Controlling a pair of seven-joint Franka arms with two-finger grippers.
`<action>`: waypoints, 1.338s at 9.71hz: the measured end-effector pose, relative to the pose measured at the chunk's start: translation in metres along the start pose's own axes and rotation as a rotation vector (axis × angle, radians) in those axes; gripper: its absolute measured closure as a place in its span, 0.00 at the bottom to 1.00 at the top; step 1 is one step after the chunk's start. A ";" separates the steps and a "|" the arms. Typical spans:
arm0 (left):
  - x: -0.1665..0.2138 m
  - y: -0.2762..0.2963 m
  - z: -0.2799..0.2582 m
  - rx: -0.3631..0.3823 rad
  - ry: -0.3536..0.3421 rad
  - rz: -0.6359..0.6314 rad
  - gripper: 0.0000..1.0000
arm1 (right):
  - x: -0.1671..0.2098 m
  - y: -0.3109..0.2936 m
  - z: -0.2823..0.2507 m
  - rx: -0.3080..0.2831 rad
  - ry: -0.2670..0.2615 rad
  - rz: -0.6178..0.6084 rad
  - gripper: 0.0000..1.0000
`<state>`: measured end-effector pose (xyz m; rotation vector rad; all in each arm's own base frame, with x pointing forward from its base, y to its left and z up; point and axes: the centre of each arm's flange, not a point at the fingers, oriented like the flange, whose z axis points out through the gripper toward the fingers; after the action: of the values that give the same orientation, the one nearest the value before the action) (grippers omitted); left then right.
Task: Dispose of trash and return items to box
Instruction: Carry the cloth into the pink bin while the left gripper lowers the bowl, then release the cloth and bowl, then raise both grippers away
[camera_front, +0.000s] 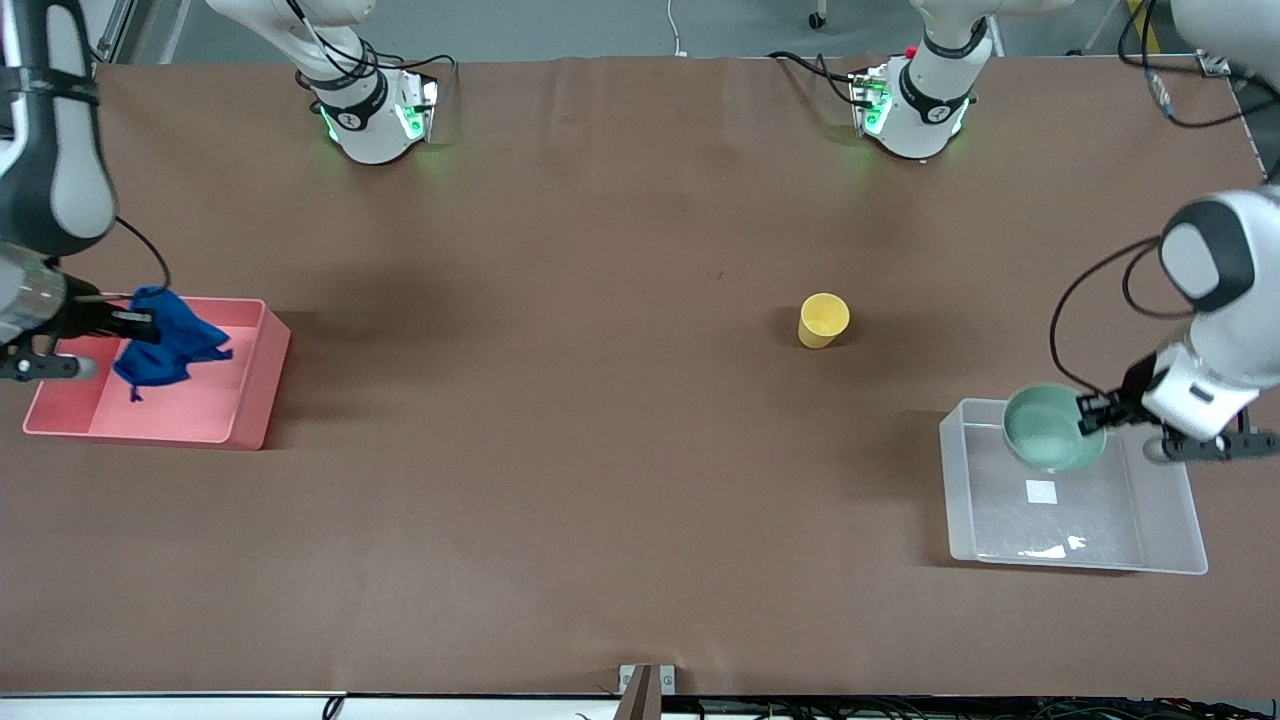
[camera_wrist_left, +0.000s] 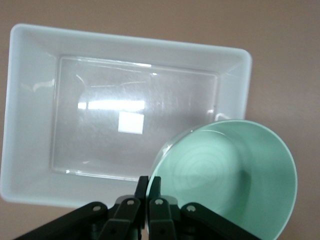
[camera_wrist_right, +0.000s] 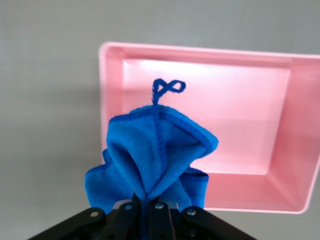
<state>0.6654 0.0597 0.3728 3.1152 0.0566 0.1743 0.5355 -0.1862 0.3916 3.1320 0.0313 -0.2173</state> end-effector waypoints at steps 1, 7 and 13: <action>0.014 -0.011 0.027 0.004 -0.016 0.004 0.96 | -0.002 0.010 0.008 0.008 -0.010 -0.011 0.94; 0.022 -0.041 0.144 0.007 -0.080 -0.018 0.96 | -0.004 0.043 0.096 -0.013 -0.015 -0.050 0.94; 0.024 -0.050 0.161 0.012 -0.048 -0.041 0.68 | 0.015 0.031 0.109 -0.018 0.044 -0.083 0.37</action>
<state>0.7053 0.1078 0.2147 3.1255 0.1208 0.0990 0.5357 -0.2175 0.2814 3.1202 0.1630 -0.1480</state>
